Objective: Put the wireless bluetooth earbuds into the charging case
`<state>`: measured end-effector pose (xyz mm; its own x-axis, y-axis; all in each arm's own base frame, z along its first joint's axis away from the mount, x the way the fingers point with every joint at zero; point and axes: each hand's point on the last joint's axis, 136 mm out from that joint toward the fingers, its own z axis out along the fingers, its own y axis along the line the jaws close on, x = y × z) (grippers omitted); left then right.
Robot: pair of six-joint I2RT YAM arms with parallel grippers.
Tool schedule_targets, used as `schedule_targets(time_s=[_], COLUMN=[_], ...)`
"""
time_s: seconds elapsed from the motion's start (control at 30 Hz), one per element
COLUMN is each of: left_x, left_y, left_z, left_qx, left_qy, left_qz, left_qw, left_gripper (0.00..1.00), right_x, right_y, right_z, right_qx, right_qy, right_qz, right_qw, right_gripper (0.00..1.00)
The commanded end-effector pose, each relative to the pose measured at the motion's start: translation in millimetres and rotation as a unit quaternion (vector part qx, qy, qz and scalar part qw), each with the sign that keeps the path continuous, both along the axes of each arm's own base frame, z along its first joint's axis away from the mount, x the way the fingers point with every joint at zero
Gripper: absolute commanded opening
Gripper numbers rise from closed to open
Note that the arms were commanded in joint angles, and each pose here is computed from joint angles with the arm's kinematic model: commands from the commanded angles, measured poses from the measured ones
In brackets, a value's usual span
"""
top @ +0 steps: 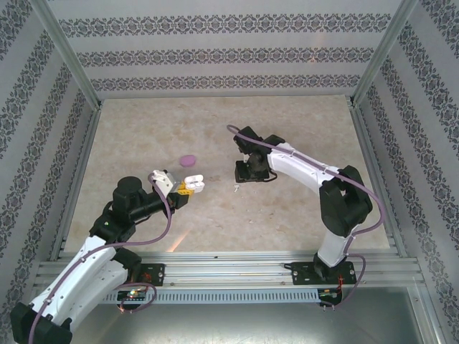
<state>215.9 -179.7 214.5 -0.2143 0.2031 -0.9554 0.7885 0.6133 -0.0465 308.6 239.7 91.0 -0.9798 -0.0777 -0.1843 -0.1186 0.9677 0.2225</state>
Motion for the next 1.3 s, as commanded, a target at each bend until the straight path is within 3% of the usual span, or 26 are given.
schedule_targets(time_s=[0.0, 0.2, 0.47, 0.63, 0.97, 1.27], left_x=[-2.8, -0.7, 2.0, 1.5, 3.1, 3.3], left_y=[-3.7, -6.7, -8.8, -7.8, -6.3, -6.6], left_z=[4.2, -5.0, -13.3, -17.9, -22.6, -23.7], left_qx=[-0.029, -0.044, -0.047, -0.045, -0.04, -0.036], left_qy=[0.003, 0.022, 0.036, 0.04, 0.04, 0.04], left_qz=[-0.003, -0.003, -0.003, 0.0, 0.005, 0.004], left_qw=[1.0, 0.999, 0.998, 0.998, 0.998, 0.999], left_gripper=[0.0, 0.0, 0.0, 0.0, 0.0, 0.0], right_x=[-3.7, -3.1, -0.6, 1.8, 6.1, -6.2], right_y=[11.5, 25.0, 33.8, 37.0, 0.3, -65.0], right_z=[-16.4, -44.7, -72.5, -83.1, -64.3, -45.8], right_qx=[0.041, 0.087, 0.062, 0.043, -0.045, -0.207], right_qy=[0.048, 0.079, 0.097, 0.098, 0.036, 0.004], right_qz=[-0.018, -0.055, -0.056, -0.049, -0.032, 0.04], right_qw=[0.998, 0.992, 0.992, 0.993, 0.998, 0.977], right_gripper=[0.37, 0.35, 0.31, 0.23, 0.1, 0.08])
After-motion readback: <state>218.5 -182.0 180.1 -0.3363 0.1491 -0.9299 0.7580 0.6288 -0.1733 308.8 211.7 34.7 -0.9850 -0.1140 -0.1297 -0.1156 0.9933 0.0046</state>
